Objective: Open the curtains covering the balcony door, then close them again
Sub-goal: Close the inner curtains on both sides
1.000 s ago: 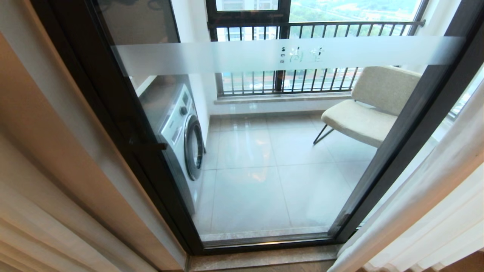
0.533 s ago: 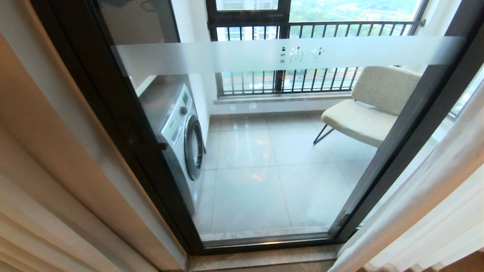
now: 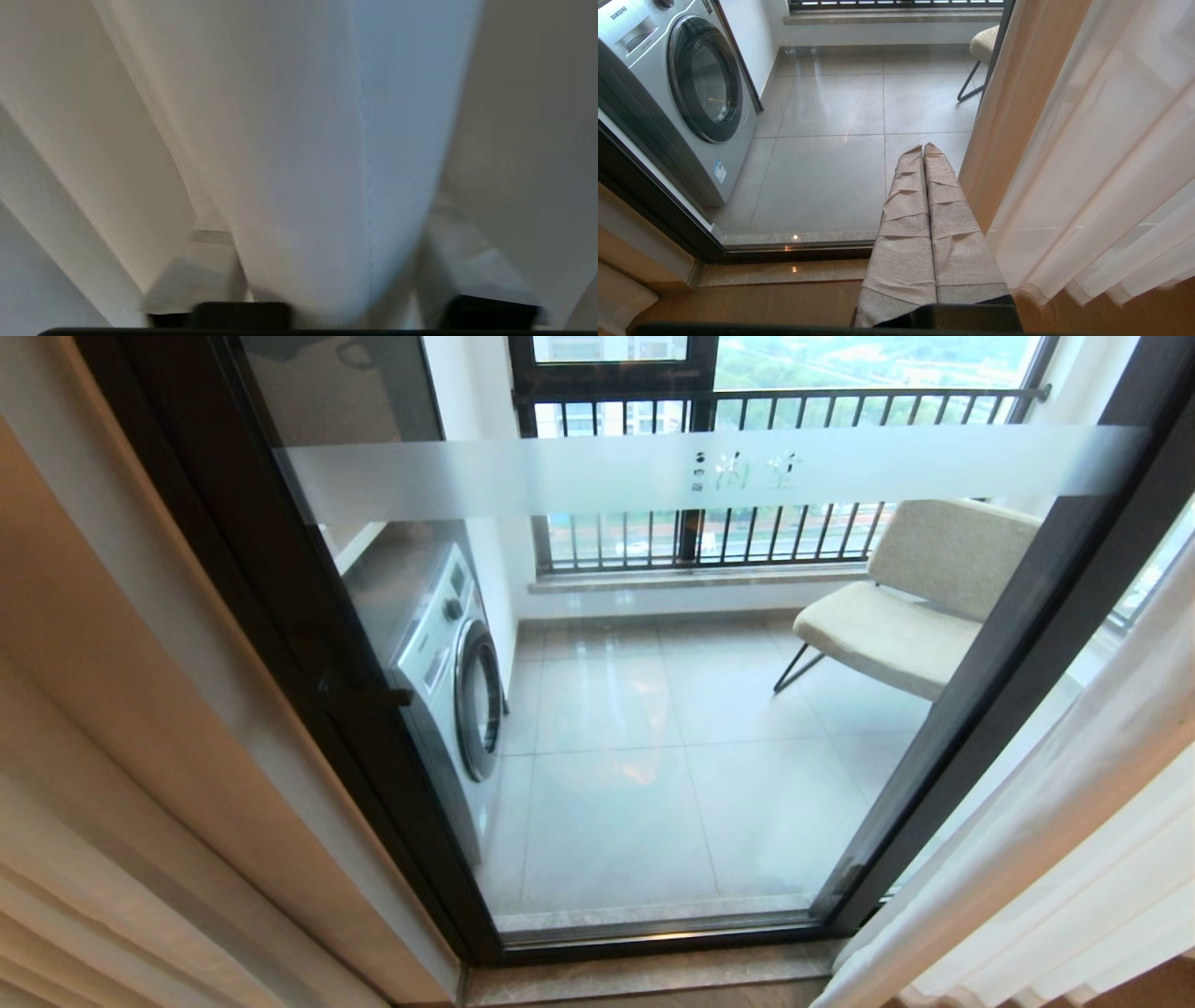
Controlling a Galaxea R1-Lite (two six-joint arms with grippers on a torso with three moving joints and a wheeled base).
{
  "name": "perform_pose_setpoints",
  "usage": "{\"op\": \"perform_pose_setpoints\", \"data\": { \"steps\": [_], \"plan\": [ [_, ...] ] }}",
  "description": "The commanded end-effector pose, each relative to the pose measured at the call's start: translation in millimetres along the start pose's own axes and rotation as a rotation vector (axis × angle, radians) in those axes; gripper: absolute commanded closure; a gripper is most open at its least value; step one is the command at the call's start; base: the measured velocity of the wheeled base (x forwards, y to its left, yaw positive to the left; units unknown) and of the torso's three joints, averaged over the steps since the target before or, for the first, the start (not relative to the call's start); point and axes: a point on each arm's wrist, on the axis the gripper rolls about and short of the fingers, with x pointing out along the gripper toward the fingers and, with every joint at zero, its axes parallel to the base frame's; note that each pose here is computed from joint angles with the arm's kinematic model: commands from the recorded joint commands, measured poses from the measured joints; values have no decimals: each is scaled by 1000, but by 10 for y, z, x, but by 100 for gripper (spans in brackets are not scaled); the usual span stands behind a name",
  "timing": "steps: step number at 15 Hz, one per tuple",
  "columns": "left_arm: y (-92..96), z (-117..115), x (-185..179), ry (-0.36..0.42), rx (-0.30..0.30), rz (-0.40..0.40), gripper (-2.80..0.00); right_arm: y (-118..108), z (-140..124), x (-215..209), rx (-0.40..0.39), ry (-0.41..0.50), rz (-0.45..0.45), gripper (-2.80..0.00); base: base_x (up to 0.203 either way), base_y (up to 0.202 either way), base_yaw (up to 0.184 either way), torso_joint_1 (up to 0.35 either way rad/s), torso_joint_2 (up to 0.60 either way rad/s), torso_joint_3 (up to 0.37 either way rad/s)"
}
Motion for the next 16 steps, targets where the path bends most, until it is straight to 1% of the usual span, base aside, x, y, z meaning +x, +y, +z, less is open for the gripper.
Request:
{"op": "perform_pose_setpoints", "data": {
  "steps": [1, 6, 8, 13, 16],
  "plan": [
    [-5, -4, 7, -1, 1, -19, 0, 0, 0, 1, 0, 1, 1, 0, 0, 0, 0, 0, 0, 0],
    [5, 72, -73, -25, -3, -54, 0, 0, 0, 1, 0, 1, 1, 0, 0, 0, 0, 0, 0, 0],
    [17, 133, -149, -43, -7, -90, 0, 0, 0, 1, 0, 1, 1, 0, 0, 0, 0, 0, 0, 0],
    [4, 339, -437, -103, -23, -179, 0, 0, 0, 1, 0, 1, 1, 0, 0, 0, 0, 0, 0, 0],
    [-13, 397, -652, -123, -33, -218, 0, 0, 0, 1, 0, 1, 1, 0, 0, 0, 0, 0, 0, 0]
  ]
}}
